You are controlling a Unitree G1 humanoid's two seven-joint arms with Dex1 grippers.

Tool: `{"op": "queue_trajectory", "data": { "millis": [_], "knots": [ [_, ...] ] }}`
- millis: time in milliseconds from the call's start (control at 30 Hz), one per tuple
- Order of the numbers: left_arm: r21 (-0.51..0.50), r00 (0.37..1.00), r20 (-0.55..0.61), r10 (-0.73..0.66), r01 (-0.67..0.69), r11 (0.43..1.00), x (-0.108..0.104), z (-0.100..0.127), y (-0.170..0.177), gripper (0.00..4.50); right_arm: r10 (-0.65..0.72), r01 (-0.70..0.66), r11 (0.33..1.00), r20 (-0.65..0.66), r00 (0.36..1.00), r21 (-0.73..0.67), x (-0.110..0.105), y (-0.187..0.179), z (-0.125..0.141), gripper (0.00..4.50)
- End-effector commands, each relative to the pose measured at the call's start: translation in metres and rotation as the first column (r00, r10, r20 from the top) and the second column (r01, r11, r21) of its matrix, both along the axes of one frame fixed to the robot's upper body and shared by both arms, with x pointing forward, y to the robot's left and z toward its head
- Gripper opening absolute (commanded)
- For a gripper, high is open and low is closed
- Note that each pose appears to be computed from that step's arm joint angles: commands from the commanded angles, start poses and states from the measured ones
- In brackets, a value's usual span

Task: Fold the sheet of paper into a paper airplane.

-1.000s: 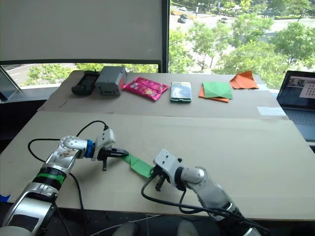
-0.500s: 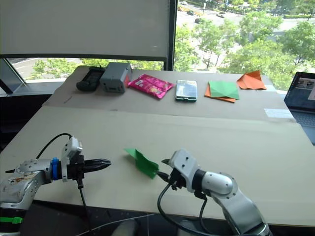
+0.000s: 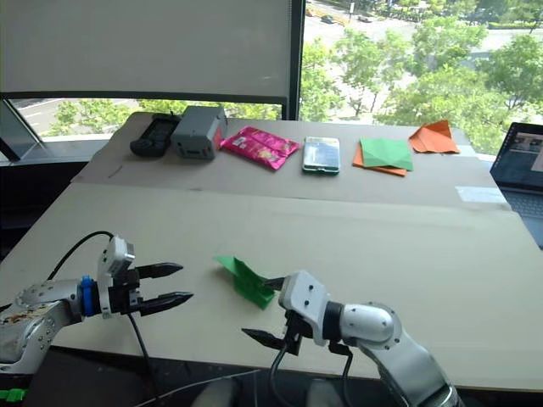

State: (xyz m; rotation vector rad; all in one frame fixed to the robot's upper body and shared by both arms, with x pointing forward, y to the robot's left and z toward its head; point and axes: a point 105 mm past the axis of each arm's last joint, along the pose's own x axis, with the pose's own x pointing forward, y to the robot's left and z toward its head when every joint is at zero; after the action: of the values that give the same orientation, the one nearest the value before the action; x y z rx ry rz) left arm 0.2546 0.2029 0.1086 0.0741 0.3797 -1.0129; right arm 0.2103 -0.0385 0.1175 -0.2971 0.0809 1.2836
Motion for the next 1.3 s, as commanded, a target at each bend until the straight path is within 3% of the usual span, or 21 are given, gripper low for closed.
{"op": "queue_trajectory", "data": {
  "millis": [33,267,433,933,1167,1300],
  "knots": [
    [0.019,0.999,0.018,-0.029,0.029,0.999,-0.003,0.005,-0.005,4.45,0.045,-0.044,0.998,-0.005,0.999,0.037,-0.001,0.009,0.003,4.5],
    [-0.001,0.999,0.029,-0.032,0.032,0.999,-0.006,0.008,-0.012,4.45,-0.11,0.109,0.993,-0.015,0.994,-0.042,0.037,0.004,-0.021,4.5],
    [-0.009,0.999,0.033,-0.018,0.018,1.0,-0.007,0.007,-0.015,4.45,-0.195,0.195,0.981,-0.06,0.979,-0.002,0.054,-0.002,-0.014,4.5],
    [-0.027,0.999,0.032,-0.012,0.013,1.0,-0.006,0.006,-0.025,4.45,-0.267,0.269,0.963,-0.118,0.956,0.002,0.07,-0.003,-0.013,4.5],
    [-0.015,1.0,0.024,-0.015,0.015,1.0,-0.007,0.008,-0.026,4.45,-0.23,0.244,0.965,-0.141,0.963,0.096,0.07,-0.001,0.016,4.5],
    [-0.012,0.999,0.033,-0.005,0.005,1.0,-0.004,0.01,-0.025,4.45,-0.254,0.257,0.966,-0.074,0.964,0.03,0.076,-0.004,0.011,4.5]
  ]
}}
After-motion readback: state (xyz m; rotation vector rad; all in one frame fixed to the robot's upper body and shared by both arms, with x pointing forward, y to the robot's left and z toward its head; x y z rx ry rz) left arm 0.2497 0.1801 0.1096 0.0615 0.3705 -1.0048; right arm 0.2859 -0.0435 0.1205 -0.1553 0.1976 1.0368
